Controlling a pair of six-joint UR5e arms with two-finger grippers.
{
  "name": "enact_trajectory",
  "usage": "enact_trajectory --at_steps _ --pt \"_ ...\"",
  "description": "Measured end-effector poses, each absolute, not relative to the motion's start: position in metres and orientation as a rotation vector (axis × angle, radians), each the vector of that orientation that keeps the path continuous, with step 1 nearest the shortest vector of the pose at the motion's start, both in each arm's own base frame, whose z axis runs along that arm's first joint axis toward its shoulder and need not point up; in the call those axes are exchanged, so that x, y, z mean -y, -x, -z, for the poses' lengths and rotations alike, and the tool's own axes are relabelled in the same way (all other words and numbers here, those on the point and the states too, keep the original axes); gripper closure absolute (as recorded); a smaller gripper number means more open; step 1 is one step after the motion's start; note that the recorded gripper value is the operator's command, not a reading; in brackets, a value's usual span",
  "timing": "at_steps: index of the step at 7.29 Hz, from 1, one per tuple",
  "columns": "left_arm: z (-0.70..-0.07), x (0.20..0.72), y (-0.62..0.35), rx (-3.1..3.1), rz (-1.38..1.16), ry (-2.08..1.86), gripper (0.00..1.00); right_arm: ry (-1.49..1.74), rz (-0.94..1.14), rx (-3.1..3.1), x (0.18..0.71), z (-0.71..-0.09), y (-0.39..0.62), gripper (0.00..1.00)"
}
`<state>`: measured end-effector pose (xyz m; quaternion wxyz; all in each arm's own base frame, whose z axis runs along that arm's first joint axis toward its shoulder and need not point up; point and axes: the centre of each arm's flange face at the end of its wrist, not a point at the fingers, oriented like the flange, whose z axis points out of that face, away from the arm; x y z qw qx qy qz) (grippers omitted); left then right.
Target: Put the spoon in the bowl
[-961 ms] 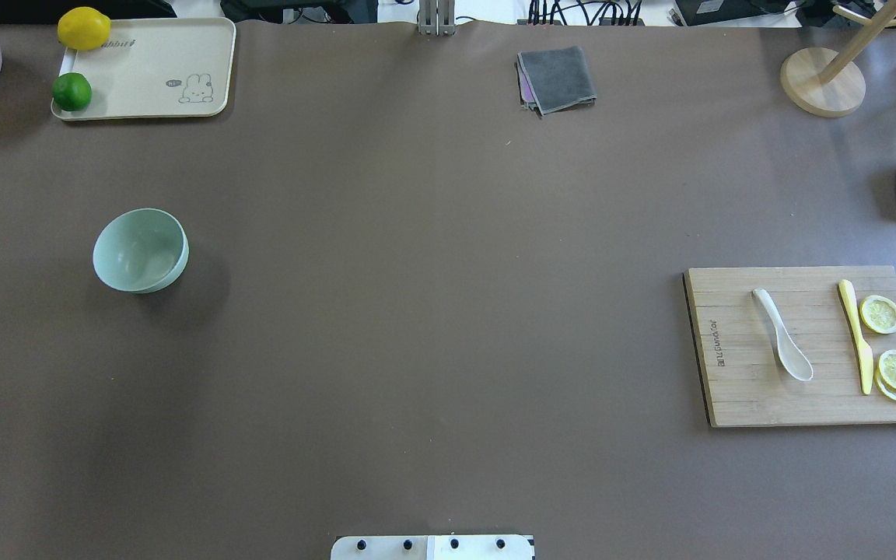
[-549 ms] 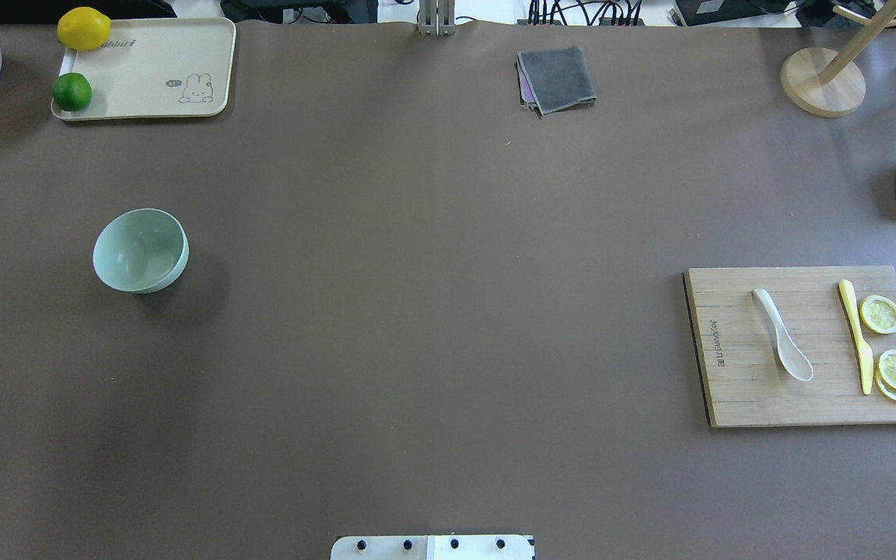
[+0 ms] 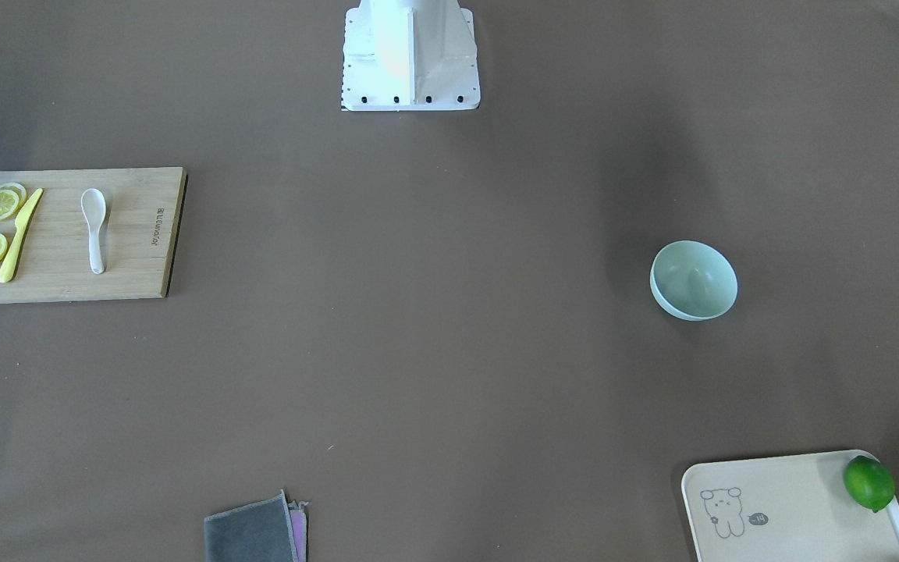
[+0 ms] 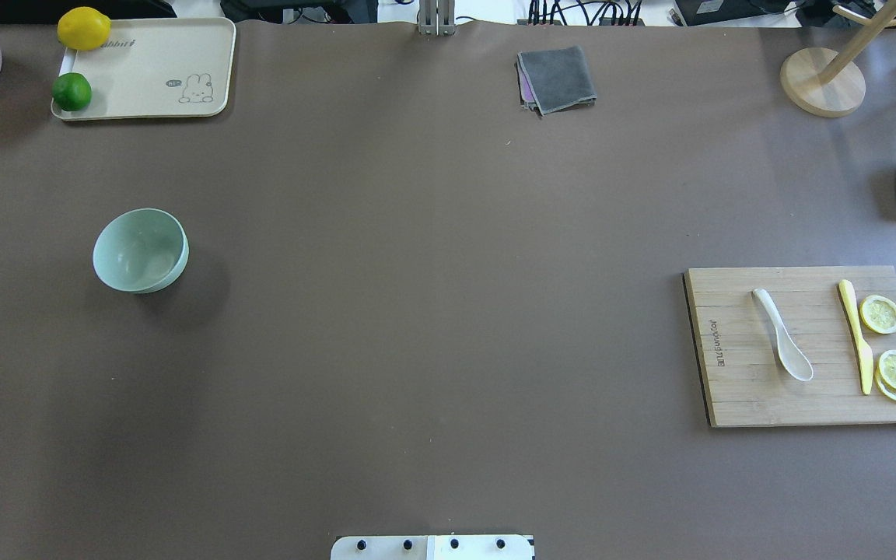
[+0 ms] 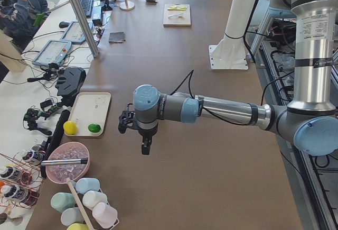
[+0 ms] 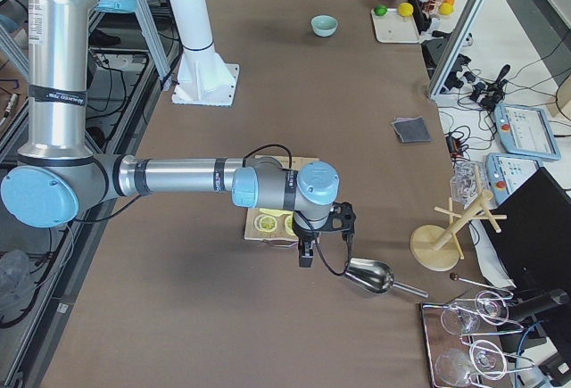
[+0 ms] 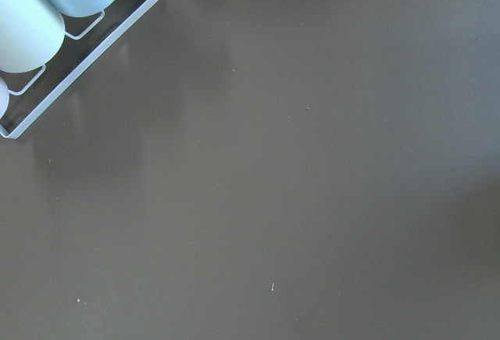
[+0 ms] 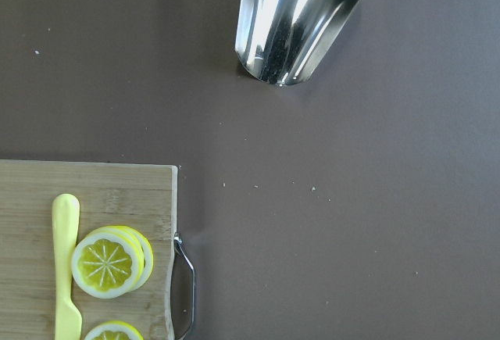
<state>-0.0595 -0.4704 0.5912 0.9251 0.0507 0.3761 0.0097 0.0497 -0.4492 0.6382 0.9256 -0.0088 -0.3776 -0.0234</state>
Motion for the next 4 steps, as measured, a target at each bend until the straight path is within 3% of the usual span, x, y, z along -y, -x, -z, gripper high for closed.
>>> enact_trajectory --at_steps 4 --pt "-0.5862 0.4696 0.0537 -0.798 -0.066 -0.193 0.03 0.021 0.043 0.864 0.4504 -0.6341 -0.0436 0.00"
